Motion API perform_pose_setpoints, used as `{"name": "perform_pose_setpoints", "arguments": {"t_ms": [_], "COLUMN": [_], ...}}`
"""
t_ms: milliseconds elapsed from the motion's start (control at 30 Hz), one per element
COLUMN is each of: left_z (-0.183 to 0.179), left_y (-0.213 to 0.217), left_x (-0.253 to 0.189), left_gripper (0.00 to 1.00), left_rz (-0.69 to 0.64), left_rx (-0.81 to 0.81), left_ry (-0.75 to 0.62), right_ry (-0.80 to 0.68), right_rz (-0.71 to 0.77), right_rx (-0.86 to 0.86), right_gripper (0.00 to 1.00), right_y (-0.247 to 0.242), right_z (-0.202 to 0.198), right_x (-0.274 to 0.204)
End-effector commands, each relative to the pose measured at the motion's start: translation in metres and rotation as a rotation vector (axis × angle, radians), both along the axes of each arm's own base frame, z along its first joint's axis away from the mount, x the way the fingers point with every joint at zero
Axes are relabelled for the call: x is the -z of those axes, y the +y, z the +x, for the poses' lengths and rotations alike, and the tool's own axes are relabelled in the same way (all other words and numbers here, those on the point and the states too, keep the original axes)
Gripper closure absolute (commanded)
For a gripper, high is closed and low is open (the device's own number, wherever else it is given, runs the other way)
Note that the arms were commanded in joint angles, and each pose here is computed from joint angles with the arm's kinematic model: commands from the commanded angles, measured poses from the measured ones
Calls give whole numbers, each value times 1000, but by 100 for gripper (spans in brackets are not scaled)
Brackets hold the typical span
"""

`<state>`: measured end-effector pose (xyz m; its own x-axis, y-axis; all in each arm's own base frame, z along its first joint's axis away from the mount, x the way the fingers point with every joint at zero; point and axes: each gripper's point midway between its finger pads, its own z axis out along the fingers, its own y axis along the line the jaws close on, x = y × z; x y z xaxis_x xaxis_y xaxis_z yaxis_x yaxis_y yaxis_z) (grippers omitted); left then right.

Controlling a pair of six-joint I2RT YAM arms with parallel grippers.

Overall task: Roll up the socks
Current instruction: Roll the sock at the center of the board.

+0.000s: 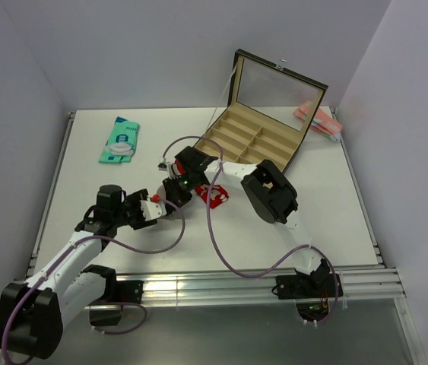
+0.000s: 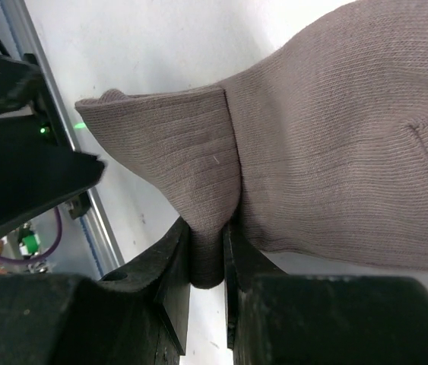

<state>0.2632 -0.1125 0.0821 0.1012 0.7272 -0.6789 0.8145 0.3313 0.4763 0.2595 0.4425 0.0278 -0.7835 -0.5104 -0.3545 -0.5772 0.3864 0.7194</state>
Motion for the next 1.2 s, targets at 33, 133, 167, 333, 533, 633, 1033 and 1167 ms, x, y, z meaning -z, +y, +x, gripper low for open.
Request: {"name": "perform_pose_setpoints", "arguments": {"t_ms": [33, 133, 167, 333, 533, 633, 1033, 1167], "left_z": [6, 1, 0, 1, -7, -9, 2, 5], "left_y": [-2, -3, -5, -13, -19, -20, -29, -33], "left_x": [0, 9, 11, 12, 29, 36, 42, 43], "left_gripper": [35, 34, 34, 33, 34, 36, 70, 84], "left_rz": [76, 99, 100, 105, 141, 165, 143, 139], "left_rx": [90, 125, 134, 177, 223, 245, 224, 214], "left_ry": [-150, -170, -169, -218, -212, -223, -135, -57], "right_ry": [97, 109, 113, 136, 157, 167, 184, 185], "right_rz": [-89, -94, -101, -100, -100, -94, -102, -92], "right_rx": [5, 5, 7, 15, 14, 14, 7, 8], "right_gripper": [95, 95, 95, 94, 94, 94, 94, 92], "right_y": [-14, -15, -16, -20, -21, -22, -30, -30], "right_z": [-12, -11, -10, -7, -7, -7, -11, -13], "right_x": [25, 27, 29, 33, 35, 35, 39, 35]}}
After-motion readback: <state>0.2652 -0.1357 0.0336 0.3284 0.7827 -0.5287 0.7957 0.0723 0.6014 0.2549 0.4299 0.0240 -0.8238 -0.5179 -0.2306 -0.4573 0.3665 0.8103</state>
